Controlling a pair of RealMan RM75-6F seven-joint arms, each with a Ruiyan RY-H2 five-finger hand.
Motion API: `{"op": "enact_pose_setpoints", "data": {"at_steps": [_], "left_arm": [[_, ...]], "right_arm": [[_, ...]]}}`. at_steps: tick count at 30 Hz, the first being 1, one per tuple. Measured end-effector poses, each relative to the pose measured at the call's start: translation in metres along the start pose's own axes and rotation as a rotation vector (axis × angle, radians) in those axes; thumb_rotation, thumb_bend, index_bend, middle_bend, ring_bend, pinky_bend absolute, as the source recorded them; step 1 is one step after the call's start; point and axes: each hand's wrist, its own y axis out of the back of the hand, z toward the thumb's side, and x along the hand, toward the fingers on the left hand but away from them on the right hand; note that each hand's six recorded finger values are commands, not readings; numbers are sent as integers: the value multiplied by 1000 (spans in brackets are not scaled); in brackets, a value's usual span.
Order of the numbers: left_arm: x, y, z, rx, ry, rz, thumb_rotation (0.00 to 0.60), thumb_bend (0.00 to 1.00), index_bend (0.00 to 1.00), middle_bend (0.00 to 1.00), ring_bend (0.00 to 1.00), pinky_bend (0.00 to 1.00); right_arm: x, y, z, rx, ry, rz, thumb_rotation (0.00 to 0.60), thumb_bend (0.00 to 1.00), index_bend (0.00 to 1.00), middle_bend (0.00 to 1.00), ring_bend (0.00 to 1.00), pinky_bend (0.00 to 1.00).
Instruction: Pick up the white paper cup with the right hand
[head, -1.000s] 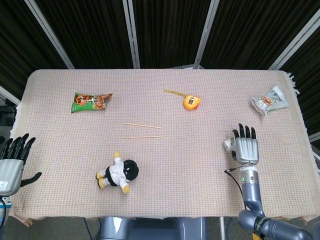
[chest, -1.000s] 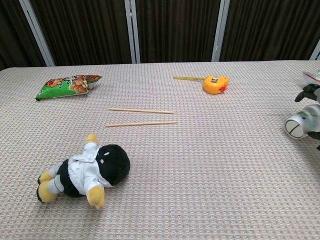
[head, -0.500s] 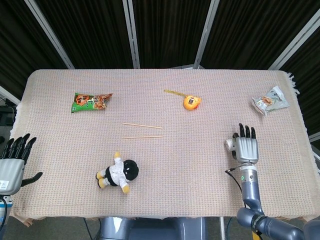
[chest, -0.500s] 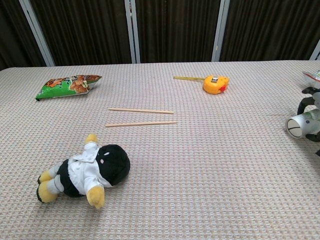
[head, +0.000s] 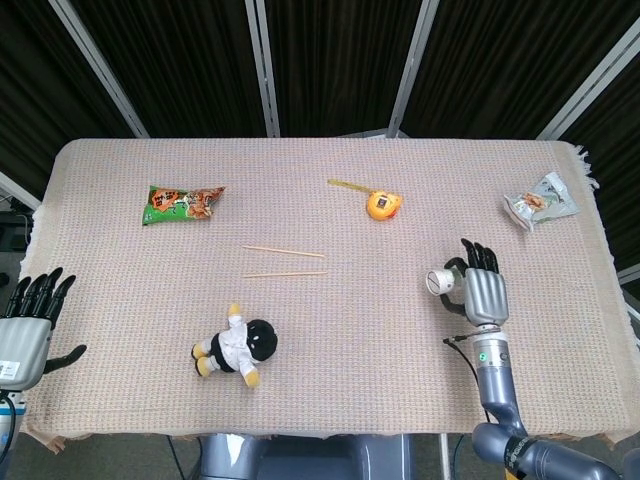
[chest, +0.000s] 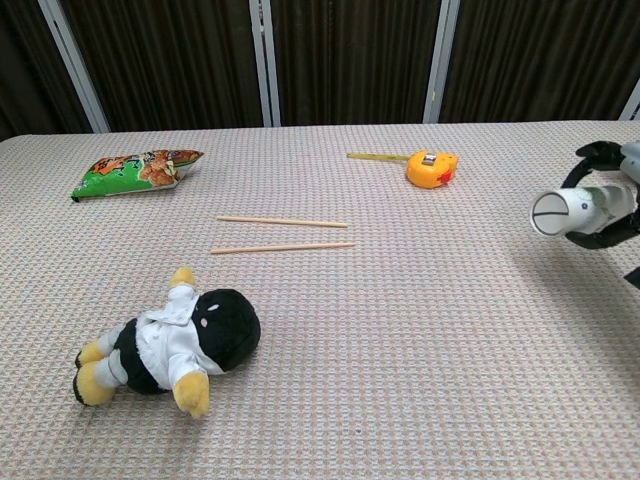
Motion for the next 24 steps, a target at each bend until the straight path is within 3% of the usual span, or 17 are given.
{"op": "enact_pose_setpoints", "data": {"at_steps": [6,9,15,24], "left_arm": [[-1,3,0,-4,-3,8,600,24,0,0,0,0],[-1,2,0,-1,-1,7,600,25,0,0,0,0],[-1,3,-1,3,5,12,600,24,0,0,0,0],[0,2,-1,5,9,9,600,25,0,0,0,0]], "right_arm": [[3,-1,8,-360,-39,117,600,189,434,48,0,0],[4,-6,4,-448,-89,197,600,190,434,36,0,0],[2,-11,-4,-474,-150,272,600,188,434,23,0,0],[-4,-12,-19,-438,-200,252,600,189,433,0,0,0]]}}
